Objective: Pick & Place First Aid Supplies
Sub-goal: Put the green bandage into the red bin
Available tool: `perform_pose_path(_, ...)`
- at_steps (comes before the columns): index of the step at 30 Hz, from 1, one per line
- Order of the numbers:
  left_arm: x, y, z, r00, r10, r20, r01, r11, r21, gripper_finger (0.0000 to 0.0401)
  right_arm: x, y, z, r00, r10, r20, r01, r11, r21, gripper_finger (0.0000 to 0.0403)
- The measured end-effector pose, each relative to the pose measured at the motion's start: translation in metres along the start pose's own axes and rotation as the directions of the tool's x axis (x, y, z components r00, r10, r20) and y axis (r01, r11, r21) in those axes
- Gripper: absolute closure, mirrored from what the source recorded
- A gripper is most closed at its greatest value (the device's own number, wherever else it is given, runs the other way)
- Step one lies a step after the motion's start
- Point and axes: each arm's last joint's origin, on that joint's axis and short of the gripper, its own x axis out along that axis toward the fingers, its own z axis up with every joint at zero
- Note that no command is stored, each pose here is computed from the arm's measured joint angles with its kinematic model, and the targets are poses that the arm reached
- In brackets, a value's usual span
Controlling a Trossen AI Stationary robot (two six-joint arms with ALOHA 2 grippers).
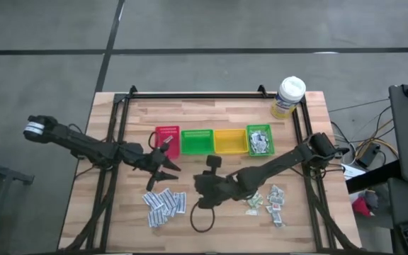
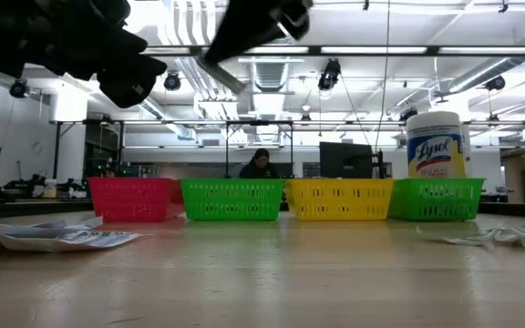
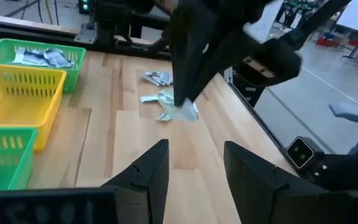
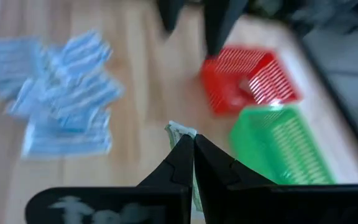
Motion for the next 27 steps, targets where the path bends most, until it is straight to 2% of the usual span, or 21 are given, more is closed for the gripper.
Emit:
perform_pose_path(6,0.004,0.002,-0.003,0.996,0.089,0.012,-0.089,0.996,0.011,0.0254,-0.001,0.000,0.018,0.984,-0.068,0.165,0.058,0.996,0.069,0.0394)
perform_pose_path(9,0.007,0.003,-0.003,0.995,0.102,0.020,-0.102,0.995,0.019,0.0254,-0.003,-0.002,0.023,0.966,-0.152,0.211,0.129,0.985,0.118,0.0394)
perform_pose_path(18,0.011,0.003,0.002,0.988,0.107,0.108,-0.113,0.992,0.053,0.0254,-0.002,-0.006,0.024,0.904,-0.364,0.225,0.293,0.910,0.294,0.0394)
perform_pose_path(27,0.012,0.005,0.006,0.967,0.187,0.171,-0.199,0.978,0.055,0.0254,-0.003,-0.007,0.027,0.879,-0.406,0.251,0.292,0.874,0.389,0.0394)
